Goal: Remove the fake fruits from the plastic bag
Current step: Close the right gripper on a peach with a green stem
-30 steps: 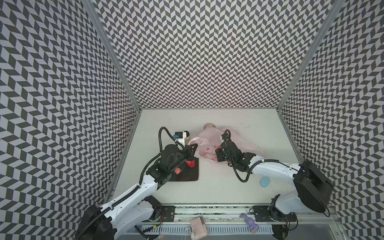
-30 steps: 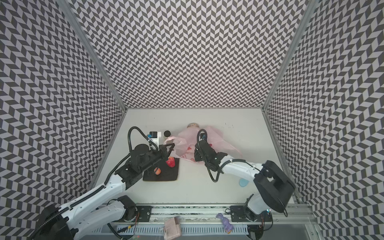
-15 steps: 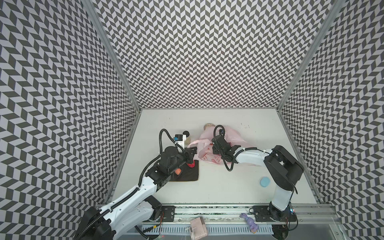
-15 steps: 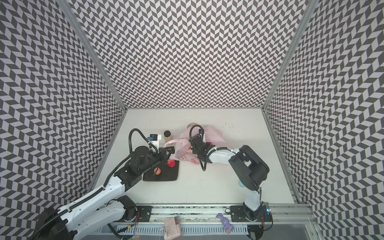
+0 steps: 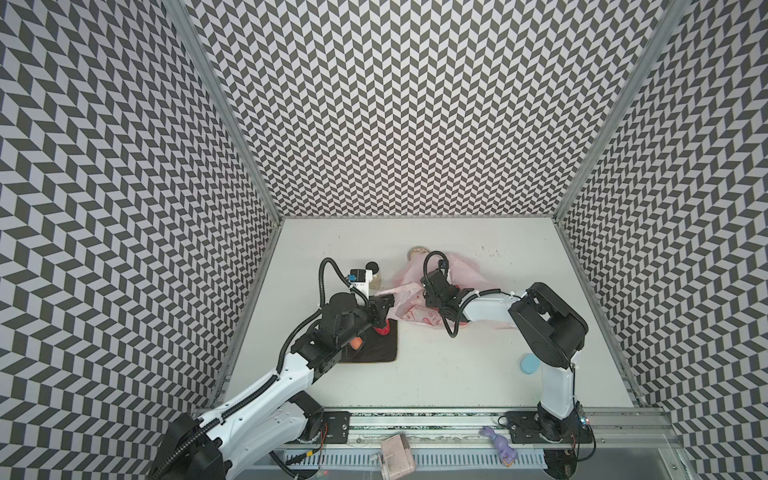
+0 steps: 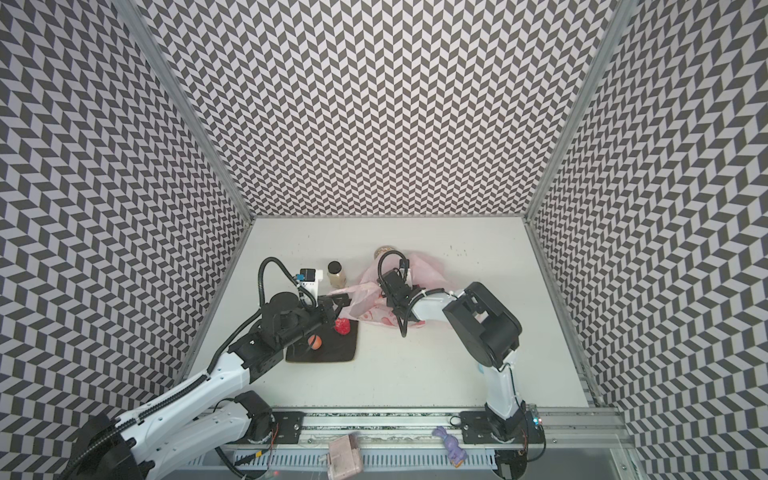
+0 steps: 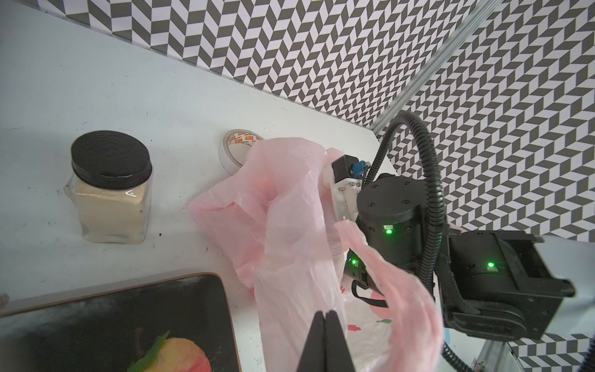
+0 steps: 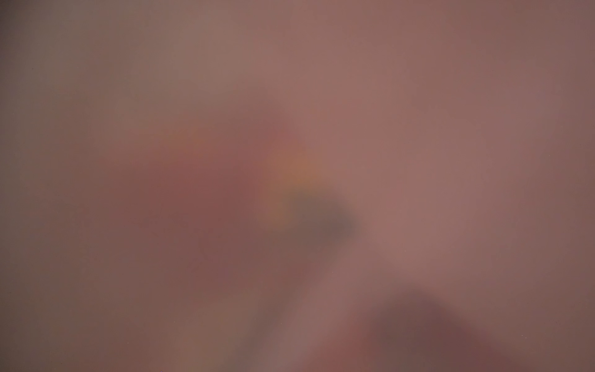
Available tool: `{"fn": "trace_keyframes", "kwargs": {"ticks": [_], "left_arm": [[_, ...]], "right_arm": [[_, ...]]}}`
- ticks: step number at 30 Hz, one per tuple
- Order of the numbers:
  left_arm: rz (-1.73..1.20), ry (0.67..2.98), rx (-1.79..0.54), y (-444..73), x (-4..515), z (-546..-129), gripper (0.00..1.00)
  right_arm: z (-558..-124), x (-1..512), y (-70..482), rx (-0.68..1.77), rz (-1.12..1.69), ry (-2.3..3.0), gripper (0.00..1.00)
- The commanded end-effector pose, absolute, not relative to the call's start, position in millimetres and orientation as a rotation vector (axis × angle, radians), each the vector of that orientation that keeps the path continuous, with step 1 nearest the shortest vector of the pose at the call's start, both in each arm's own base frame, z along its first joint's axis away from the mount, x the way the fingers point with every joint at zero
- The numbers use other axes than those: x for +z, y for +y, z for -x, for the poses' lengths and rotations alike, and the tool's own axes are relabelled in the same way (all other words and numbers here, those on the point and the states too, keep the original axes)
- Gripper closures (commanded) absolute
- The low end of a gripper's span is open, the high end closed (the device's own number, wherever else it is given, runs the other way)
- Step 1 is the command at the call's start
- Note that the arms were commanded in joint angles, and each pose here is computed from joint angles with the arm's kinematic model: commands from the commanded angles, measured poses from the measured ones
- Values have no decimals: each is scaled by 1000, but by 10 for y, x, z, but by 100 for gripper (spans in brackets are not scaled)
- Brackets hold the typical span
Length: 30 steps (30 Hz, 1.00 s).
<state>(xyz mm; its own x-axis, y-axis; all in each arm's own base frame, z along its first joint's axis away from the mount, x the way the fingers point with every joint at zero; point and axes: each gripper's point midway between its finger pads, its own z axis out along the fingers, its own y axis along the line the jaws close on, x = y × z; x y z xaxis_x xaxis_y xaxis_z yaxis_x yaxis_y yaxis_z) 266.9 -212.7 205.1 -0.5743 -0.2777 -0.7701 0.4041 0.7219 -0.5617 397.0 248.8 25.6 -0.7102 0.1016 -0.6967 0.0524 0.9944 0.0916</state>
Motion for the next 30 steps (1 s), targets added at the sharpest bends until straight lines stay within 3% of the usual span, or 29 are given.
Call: {"fn": "trace_keyframes", "kwargs": {"ticks": [1,5,9,30], "left_arm": [[-111,1956,-922,-2138,2135,-2648,100],[-91,1946,-934,-2123,2123,-2643,100],[-98,1956,-948,-2148,2099,-2633,100],[-106,1928,-961,-2287,2225,-2812,100]], "right_arm": [[-3977,186,2514,91,-110,2381,62],[-4009,309,2560,108,-93,2362,74],[-3990,515,2605,162,-84,2333,80],[-2815,1614,2768,565,244,2205,83]]}}
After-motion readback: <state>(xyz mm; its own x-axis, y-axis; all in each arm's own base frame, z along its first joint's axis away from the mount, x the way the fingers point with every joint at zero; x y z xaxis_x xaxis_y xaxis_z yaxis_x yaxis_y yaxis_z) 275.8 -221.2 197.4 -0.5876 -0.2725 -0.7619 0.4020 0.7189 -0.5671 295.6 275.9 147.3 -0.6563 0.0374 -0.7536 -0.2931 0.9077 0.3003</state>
